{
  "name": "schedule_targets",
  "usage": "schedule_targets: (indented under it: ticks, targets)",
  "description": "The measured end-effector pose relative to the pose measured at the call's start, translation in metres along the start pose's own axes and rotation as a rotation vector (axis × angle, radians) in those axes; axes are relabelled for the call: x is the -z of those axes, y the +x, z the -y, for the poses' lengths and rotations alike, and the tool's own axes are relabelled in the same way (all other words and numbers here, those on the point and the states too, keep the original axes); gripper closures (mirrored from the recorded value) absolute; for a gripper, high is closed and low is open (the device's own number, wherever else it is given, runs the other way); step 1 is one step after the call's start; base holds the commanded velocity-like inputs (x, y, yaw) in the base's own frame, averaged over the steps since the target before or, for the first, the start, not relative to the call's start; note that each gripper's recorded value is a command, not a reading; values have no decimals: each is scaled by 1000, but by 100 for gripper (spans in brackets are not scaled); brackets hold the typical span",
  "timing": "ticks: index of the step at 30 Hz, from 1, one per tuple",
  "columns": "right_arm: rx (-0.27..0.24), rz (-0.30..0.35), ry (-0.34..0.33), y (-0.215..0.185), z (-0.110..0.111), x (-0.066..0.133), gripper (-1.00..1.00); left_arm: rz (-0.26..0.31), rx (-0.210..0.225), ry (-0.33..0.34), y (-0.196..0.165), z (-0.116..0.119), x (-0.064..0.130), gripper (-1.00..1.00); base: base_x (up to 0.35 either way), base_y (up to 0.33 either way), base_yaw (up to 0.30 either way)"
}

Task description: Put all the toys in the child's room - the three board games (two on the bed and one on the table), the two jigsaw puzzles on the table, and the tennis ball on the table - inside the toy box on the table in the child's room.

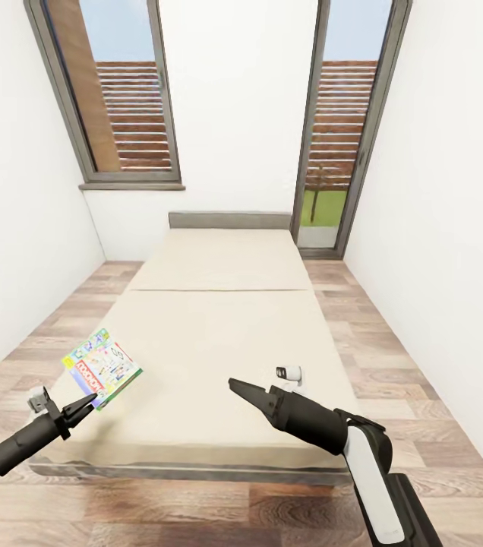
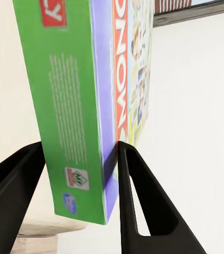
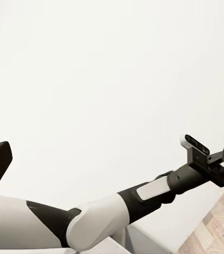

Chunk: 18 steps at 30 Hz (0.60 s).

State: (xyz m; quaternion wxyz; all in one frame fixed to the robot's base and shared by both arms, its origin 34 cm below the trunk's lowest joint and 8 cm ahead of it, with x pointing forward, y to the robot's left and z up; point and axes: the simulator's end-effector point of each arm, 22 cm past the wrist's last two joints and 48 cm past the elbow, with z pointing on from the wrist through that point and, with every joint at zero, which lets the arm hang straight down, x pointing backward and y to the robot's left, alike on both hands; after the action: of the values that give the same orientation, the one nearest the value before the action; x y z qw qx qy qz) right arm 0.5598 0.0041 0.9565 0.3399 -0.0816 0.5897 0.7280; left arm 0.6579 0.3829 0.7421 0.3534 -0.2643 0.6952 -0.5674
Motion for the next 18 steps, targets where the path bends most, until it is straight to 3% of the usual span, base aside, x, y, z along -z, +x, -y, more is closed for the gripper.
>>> schedule_targets:
  ticks: [13, 18]
  targets:
    - [0, 0, 1, -13, -17, -8, -100, 0, -1, -1, -6, 22, 2, 100, 0, 0, 1]
    - [-1, -1, 1, -18, -24, -11, -100, 0, 0, -1, -7, 31, 2, 100, 0, 0, 182]
